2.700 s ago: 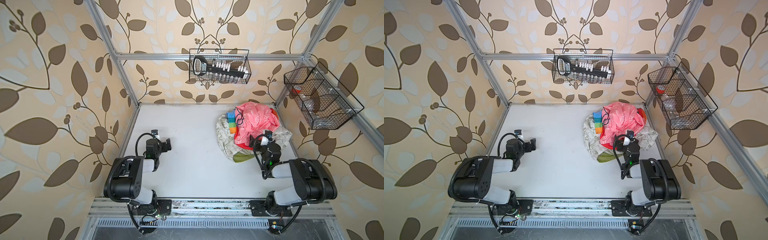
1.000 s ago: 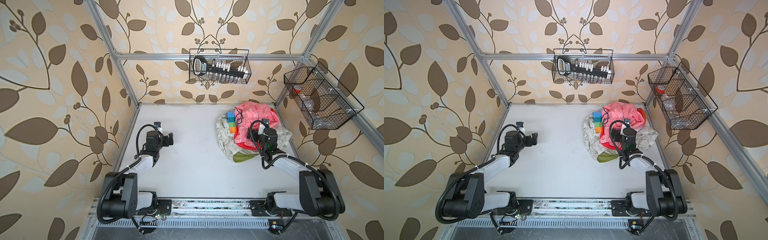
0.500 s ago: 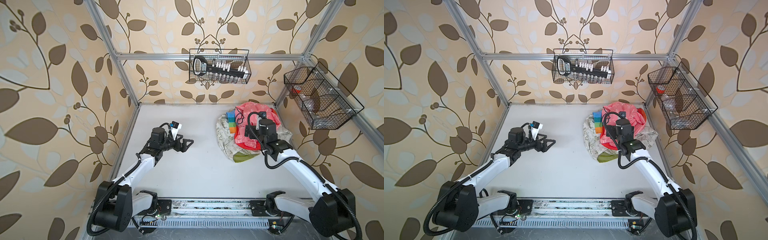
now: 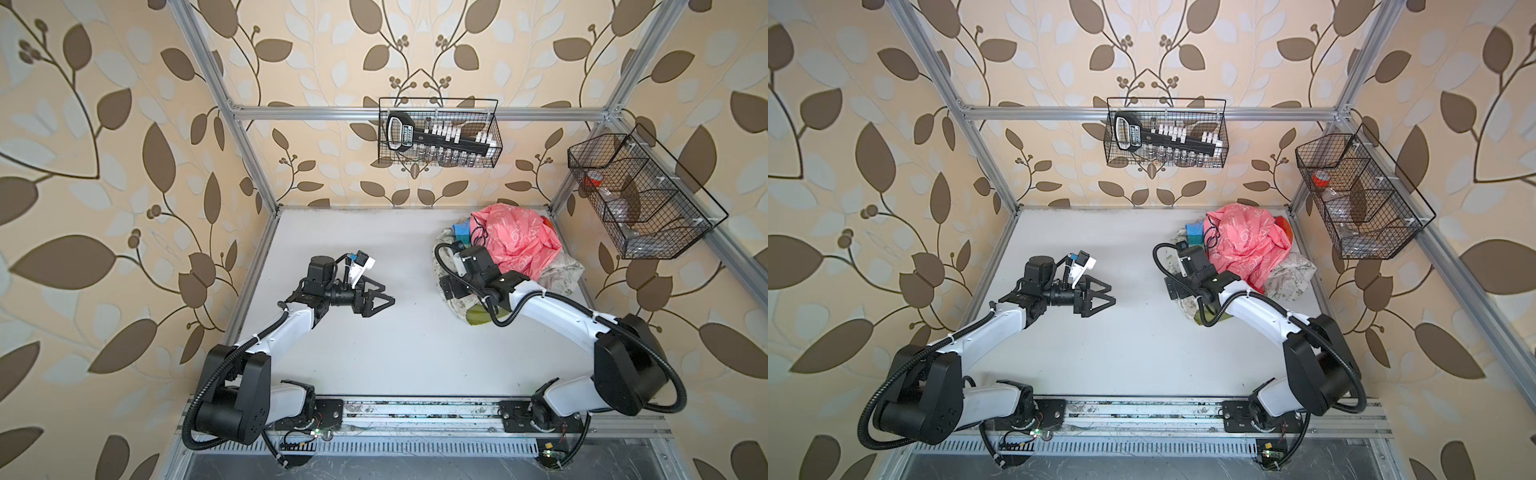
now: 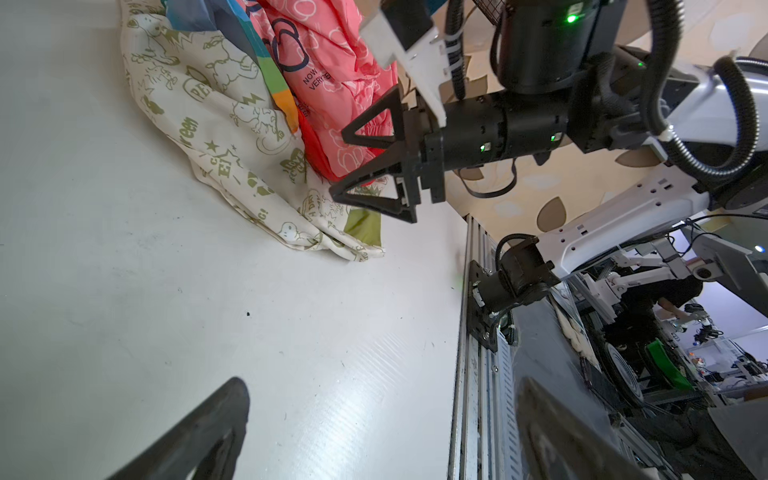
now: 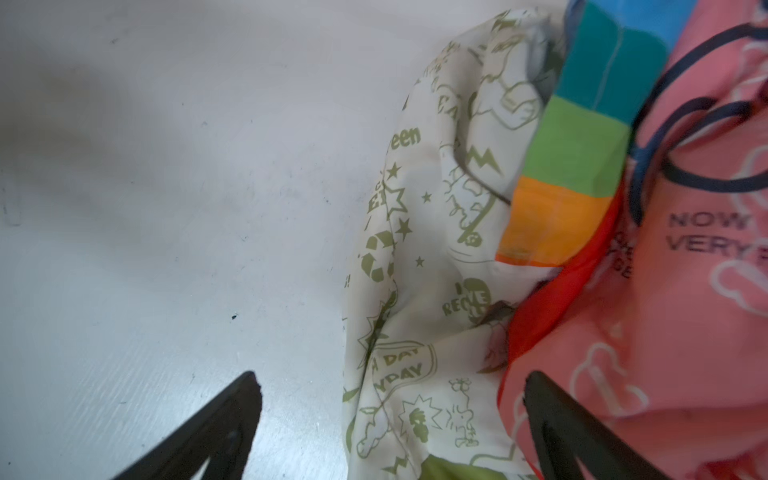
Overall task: Pick out a specific cloth from the pile
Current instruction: 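Lower the right gripper into the pile and grasp the cream green-print cloth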
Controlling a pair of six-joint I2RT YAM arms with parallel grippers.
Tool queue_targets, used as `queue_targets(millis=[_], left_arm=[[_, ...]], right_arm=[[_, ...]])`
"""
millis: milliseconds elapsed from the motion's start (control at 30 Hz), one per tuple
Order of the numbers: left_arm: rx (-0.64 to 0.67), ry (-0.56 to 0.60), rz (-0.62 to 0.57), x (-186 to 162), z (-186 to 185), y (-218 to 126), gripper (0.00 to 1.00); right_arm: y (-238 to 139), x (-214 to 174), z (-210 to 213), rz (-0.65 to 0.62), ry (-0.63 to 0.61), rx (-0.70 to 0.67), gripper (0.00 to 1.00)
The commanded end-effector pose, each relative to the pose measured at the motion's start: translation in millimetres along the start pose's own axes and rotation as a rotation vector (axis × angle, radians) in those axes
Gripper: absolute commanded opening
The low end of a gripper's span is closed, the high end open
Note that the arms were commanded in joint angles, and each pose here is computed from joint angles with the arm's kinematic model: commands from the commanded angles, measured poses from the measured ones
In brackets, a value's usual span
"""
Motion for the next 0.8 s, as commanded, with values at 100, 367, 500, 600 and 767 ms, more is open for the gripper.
queue_targets(millis=[100, 367, 500, 600, 767], left_arm=[[0.001, 0.084, -0.011, 11.0, -9.7, -2.6, 0.99], [0.024, 0.109, -0.023, 14.6, -12.0, -5.1, 0.99], [0.011, 0.119, -0.026, 15.6, -13.6, -4.8, 0.99], [0.004, 0.118, -0.026, 13.5, -12.3, -3.8, 0.99], [0.006, 0.101, -0.017, 12.7, -8.6, -2.3, 0.99]], right_arm=[[27.2, 3.9, 13.3, 0.054, -0.039, 0.019, 1.00], [53.8, -5.3, 1.9, 0.114, -0.032, -0.072, 1.00], [71.3, -9.8, -8.7, 0.153, -0.016, -0.119, 1.00], [85.0, -13.0, -13.2, 0.186, -0.015, -0.133, 1.00], [101.9, -20.5, -22.9, 0.224, -0.019, -0.189, 0.99]])
Point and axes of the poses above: each gripper's point midway between its finger pads, its own y axis out along the fingers, its own z axis along the line the jaws close on, x = y × z, the point moved 1 cm from there along -y, back along the fingers, and after that the axes turned 1 degree about y, right-handed, at the moved point
